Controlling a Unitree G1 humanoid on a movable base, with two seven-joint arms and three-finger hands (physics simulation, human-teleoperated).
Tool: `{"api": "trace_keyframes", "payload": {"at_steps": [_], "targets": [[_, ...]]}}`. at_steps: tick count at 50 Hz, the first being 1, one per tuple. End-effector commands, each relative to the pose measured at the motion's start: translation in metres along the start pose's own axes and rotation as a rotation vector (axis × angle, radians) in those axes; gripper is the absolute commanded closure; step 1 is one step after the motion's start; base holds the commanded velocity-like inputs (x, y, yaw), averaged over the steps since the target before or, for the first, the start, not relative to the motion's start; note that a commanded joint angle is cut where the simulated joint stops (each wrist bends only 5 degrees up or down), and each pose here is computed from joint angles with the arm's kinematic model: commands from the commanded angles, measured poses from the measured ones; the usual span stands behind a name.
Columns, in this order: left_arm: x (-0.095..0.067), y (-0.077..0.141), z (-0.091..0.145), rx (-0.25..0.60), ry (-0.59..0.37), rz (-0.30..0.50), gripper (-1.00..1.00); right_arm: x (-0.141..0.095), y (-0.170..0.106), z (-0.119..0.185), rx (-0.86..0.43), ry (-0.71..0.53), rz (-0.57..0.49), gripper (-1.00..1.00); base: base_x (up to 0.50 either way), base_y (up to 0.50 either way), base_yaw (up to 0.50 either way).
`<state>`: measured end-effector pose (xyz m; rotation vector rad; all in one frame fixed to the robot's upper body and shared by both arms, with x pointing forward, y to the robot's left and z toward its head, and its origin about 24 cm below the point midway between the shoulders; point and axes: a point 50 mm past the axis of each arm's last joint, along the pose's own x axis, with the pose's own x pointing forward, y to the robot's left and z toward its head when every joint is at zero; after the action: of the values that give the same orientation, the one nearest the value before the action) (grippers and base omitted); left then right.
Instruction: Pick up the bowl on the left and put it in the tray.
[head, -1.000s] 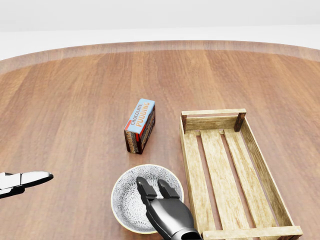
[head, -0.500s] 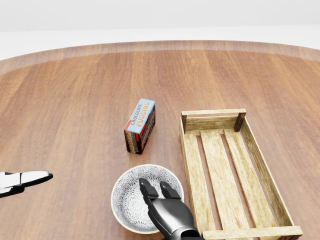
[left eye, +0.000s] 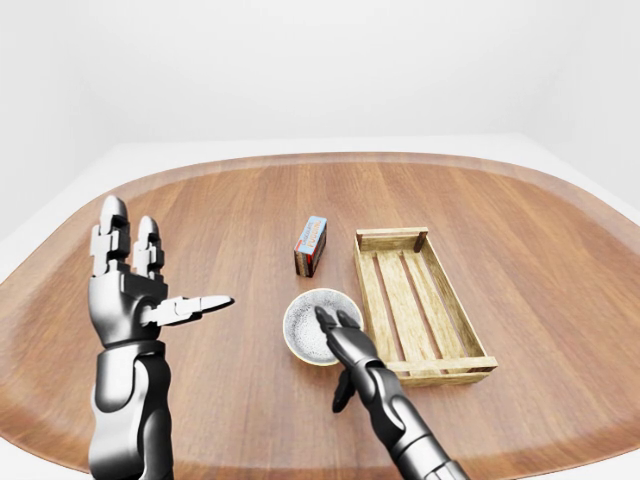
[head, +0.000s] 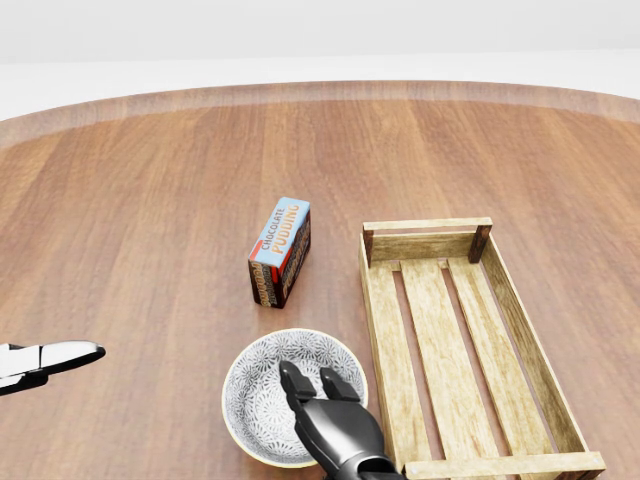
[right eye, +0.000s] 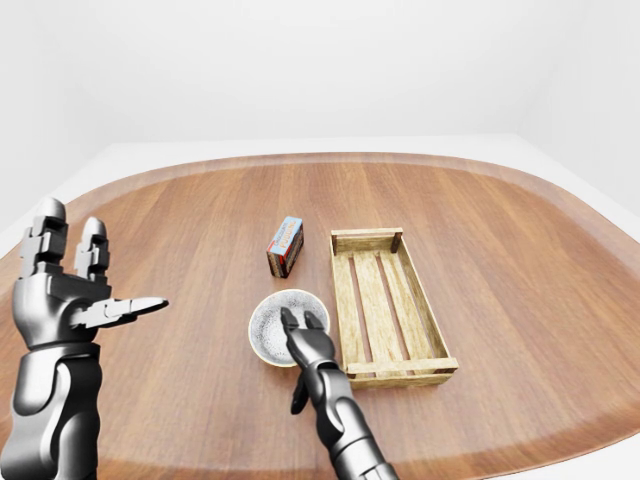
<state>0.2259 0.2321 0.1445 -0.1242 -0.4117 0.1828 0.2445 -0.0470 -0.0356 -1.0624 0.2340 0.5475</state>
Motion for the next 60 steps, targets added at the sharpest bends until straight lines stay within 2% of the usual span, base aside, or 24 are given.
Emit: {"api": "trace_keyframes", "payload": {"at_steps": [1, 28, 30, 32, 35, 36, 39, 40, 41, 55, 60], "targets": [[0.000, 0.000, 0.001, -0.001, -0.004, 0.000, -1.00, 0.003, 0.001, 0.002, -0.008, 0.000, 0.009, -1.00, 0.00, 0.00, 0.00], [0.001, 0.002, 0.001, -0.003, -0.004, 0.006, -1.00, 0.008, 0.005, 0.006, -0.007, -0.001, 0.029, -1.00, 0.00, 0.00, 0.00], [0.001, 0.002, 0.001, -0.004, -0.004, 0.006, -1.00, 0.009, 0.005, 0.005, -0.005, 0.003, 0.031, -0.94, 0.00, 0.00, 0.00], [0.002, 0.002, 0.001, -0.004, -0.003, 0.006, -1.00, 0.009, 0.006, 0.004, -0.009, 0.005, 0.037, -0.75, 0.00, 0.00, 0.00], [0.002, 0.002, -0.001, -0.003, 0.001, 0.006, -1.00, 0.009, 0.007, 0.004, -0.008, 0.005, 0.037, -0.69, 0.00, 0.00, 0.00], [0.002, 0.002, -0.001, -0.004, 0.003, 0.006, -1.00, 0.009, 0.008, 0.004, -0.007, 0.006, 0.039, -0.50, 0.00, 0.00, 0.00], [0.001, 0.002, -0.001, -0.003, 0.003, 0.006, -1.00, 0.007, 0.009, 0.006, -0.009, 0.001, 0.038, 0.58, 0.00, 0.00, 0.00], [0.002, 0.002, 0.000, -0.004, 0.000, 0.006, -1.00, 0.007, 0.010, 0.006, -0.010, -0.001, 0.038, 0.86, 0.00, 0.00, 0.00], [0.002, 0.002, 0.000, -0.004, 0.001, 0.007, -1.00, 0.006, 0.011, 0.007, -0.012, -0.004, 0.041, 1.00, 0.00, 0.00, 0.00], [-0.001, -0.001, 0.000, -0.005, -0.001, -0.002, -1.00, 0.002, 0.013, 0.008, -0.019, -0.011, 0.050, 1.00, 0.00, 0.00, 0.00], [-0.001, -0.001, 0.002, -0.004, -0.006, -0.003, -1.00, 0.002, 0.008, 0.017, -0.048, -0.043, 0.055, 1.00, 0.00, 0.00, 0.00]]}}
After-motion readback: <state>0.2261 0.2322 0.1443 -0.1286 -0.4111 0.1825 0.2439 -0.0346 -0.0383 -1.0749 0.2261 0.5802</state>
